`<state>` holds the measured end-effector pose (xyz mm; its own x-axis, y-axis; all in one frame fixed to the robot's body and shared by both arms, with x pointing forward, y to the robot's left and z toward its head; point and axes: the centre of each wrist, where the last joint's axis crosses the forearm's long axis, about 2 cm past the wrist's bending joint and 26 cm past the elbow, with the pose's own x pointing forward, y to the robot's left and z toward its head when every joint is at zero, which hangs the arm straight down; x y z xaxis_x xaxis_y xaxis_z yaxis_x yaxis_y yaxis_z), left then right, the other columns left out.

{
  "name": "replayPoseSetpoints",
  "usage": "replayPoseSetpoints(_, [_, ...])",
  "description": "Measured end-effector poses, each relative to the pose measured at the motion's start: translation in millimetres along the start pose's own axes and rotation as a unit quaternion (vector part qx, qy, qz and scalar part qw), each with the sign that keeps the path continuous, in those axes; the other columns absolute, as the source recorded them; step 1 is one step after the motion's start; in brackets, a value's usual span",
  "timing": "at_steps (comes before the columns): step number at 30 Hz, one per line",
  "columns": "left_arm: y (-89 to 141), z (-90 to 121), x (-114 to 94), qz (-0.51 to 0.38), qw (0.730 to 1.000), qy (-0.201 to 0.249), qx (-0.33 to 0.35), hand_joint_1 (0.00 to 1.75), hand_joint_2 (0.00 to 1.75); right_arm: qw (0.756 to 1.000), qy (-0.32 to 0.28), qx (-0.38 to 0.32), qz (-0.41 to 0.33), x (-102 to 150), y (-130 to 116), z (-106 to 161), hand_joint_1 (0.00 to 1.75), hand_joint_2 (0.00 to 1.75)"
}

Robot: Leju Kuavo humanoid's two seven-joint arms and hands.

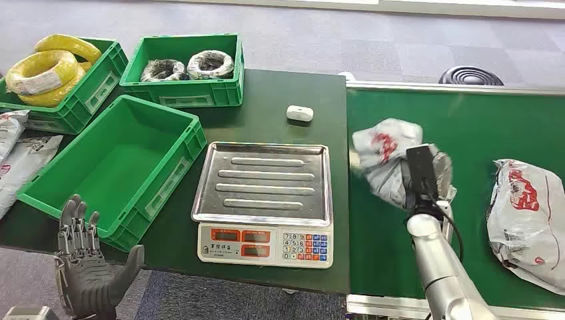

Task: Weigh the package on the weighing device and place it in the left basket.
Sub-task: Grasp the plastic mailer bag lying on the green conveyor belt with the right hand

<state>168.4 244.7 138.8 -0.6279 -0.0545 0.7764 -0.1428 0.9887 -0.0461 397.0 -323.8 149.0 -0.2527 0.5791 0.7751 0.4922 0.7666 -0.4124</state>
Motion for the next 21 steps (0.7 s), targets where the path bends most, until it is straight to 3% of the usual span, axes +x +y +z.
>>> replayPoseSetpoints(2, [0, -7, -2, 0.002, 1.000, -0.006, -0.012, 0.00, 1.75, 0.999, -0.041, -0.029, -0.007, 16, -2, -9, 1.75, 1.75])
replayPoseSetpoints(5, [1, -26, -9, 0.008, 0.999, -0.020, -0.035, 0.00, 1.75, 0.986, -0.141, -0.088, -0.031, 62, -3, -25, 1.75, 1.75])
replayPoseSetpoints(9, [5, -42, -19, 0.018, 0.998, -0.023, -0.050, 0.00, 1.75, 0.966, -0.230, -0.104, -0.057, 115, 5, -31, 1.75, 1.75])
replayPoseSetpoints(14, [8, -48, -30, 0.028, 0.997, -0.016, -0.065, 0.00, 1.75, 0.954, -0.268, -0.106, -0.086, 157, 13, -31, 1.75, 1.75])
replayPoseSetpoints(16, [9, -49, -34, 0.033, 0.996, -0.013, -0.076, 0.00, 1.75, 0.959, -0.252, -0.054, -0.116, 169, 17, -32, 1.75, 1.75])
replayPoseSetpoints(18, [9, -52, -38, 0.037, 0.995, -0.016, -0.088, 0.00, 1.75, 0.960, -0.230, 0.078, -0.141, 181, 26, -35, 1.75, 1.75])
replayPoseSetpoints(21, [7, -64, -46, 0.042, 0.993, -0.022, -0.105, 0.00, 1.75, 0.916, -0.207, 0.317, -0.133, 188, 53, -34, 1.75, 1.75])
